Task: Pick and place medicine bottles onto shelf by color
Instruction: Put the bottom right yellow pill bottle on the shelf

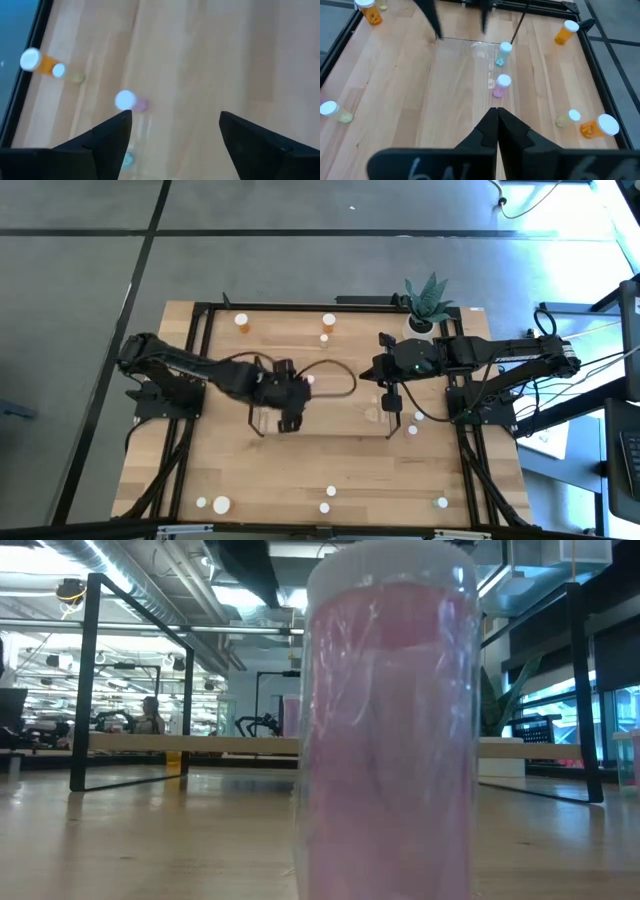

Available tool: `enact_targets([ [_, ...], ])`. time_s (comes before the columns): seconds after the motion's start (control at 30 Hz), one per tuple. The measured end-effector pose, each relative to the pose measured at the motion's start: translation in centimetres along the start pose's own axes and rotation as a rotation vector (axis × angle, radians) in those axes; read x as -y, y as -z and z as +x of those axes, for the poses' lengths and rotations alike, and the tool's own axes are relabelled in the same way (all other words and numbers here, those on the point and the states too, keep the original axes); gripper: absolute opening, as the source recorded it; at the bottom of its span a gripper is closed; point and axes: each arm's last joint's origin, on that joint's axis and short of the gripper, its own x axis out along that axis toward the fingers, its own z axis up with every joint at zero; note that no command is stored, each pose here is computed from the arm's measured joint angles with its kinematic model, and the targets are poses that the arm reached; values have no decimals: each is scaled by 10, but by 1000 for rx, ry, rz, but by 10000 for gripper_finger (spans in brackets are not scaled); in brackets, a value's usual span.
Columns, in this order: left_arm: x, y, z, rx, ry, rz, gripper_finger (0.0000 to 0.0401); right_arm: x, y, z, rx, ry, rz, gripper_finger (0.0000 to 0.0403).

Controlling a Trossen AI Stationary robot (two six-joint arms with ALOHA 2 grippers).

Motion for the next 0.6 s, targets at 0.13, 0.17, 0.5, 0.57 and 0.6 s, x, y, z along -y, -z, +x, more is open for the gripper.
enact_targets([
  [0.13,25,9,-18,32,28,25,293,0,0,0,0,0,0,10],
  [0.17,30,12,-21,29,36,31,293,0,0,0,0,0,0,10],
  [0.5,53,45,-65,32,-5,-2,293,0,0,0,1,0,24,10],
  [0.57,54,51,-72,49,-33,-31,293,0,-2,0,21,1,2,10],
  [0.6,54,53,-76,58,-46,-43,293,0,-3,0,34,2,-12,10],
])
